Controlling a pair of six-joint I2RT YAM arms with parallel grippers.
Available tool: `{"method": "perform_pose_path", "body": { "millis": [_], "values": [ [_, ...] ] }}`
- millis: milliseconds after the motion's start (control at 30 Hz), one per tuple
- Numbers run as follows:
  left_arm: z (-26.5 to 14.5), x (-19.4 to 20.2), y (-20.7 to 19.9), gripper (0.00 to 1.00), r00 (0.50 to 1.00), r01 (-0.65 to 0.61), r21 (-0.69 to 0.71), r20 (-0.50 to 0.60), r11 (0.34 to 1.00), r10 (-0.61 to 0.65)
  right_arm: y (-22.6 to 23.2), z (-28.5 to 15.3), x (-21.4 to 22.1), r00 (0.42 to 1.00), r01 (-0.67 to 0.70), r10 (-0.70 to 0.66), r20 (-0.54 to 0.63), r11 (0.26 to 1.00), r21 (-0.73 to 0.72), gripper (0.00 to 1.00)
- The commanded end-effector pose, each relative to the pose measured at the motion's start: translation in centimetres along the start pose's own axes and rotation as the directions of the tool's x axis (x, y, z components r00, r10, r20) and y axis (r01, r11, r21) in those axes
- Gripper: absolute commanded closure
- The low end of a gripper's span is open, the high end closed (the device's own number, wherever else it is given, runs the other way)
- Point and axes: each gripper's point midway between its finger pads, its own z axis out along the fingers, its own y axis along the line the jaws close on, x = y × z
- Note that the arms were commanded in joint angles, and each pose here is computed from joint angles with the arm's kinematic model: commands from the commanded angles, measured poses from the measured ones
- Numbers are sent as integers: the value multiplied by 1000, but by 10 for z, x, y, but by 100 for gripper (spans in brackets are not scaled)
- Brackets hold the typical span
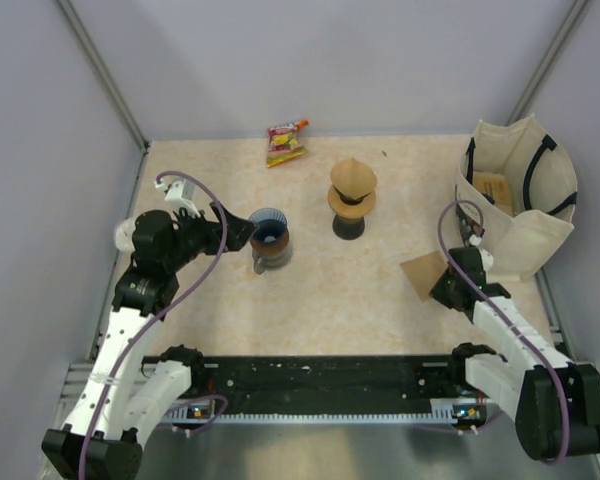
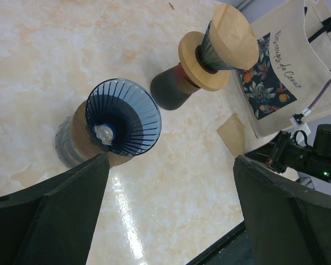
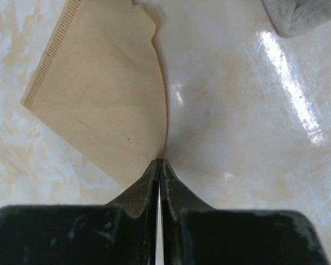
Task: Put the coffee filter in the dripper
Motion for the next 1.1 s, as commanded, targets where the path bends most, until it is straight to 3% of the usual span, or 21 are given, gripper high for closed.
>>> {"method": "perform_pose_path", "body": {
  "millis": [0, 200, 567, 833, 1067],
  "values": [
    [-4, -12, -24, 1, 999, -29, 95, 29, 995, 27, 2, -9, -6, 1000, -11, 11, 27, 1000, -21, 100],
    [-6, -12, -25, 1, 999, -31, 101, 32, 994, 28, 15, -28, -56, 978, -33, 40, 203, 999, -38, 100],
    [-8, -5, -26, 1, 1000, -12, 105, 13, 994, 10, 44, 24, -71, 991, 29, -26, 129, 999, -21, 100],
    [0, 5, -33, 1, 998, 37, 145, -46, 989, -30, 48, 25, -7, 995, 93, -94, -18, 994, -60, 100],
    [11, 33, -65, 1, 990, 12, 194, -139, 981, 15, 74, 4, 70, 948, 263, -283, -147, 954, -142, 100]
  ]
}}
